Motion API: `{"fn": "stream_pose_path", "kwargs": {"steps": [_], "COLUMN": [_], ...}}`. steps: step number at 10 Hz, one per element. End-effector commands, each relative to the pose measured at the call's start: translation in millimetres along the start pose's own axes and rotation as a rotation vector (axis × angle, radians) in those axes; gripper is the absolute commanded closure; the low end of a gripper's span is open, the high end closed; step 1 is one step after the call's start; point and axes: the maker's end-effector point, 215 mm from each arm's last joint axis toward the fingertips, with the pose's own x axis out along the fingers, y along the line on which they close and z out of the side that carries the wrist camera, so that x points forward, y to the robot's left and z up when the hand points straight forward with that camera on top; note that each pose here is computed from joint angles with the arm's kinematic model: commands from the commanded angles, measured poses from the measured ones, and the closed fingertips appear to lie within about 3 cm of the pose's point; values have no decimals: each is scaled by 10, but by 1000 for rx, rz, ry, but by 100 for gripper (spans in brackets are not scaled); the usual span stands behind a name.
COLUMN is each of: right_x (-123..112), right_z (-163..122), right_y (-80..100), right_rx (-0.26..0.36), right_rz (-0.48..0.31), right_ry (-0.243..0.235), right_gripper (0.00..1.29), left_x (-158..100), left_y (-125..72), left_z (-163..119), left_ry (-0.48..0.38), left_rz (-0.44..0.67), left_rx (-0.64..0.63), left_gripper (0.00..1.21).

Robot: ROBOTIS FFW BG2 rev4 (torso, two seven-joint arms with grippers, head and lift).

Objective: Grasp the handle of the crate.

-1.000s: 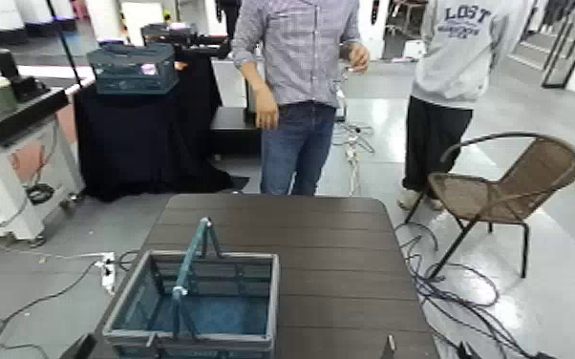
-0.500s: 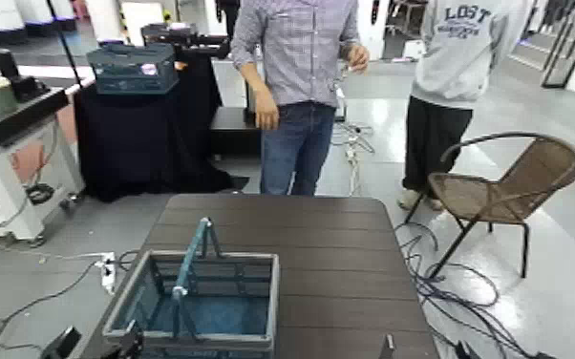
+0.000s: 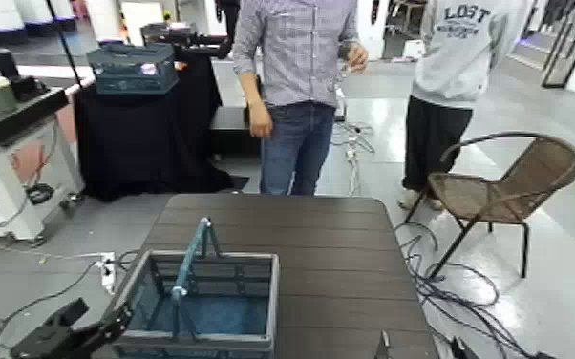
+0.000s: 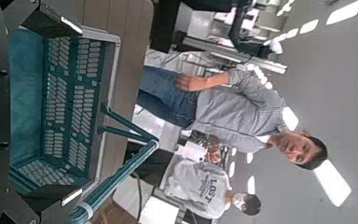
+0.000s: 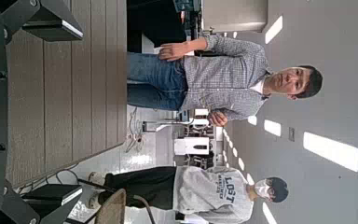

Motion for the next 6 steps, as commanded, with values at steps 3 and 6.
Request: {"fn": "stream_pose_path", "kwargs": {"steps": [3,6], "right_x": [5,16], "right_z": [-10,-13], "right_y": [21,31], "right_rx": [5,8], "right_rz": [4,7], "right_ry": [4,3], "right_gripper": [15,15], "left_x": [159,424], "left_y": [149,-8], "left_z": [93,146], "left_ry": [182,268], "left_rz": [-134,-268], "left_rx": [-179,-246], "left_gripper": [11,11]}}
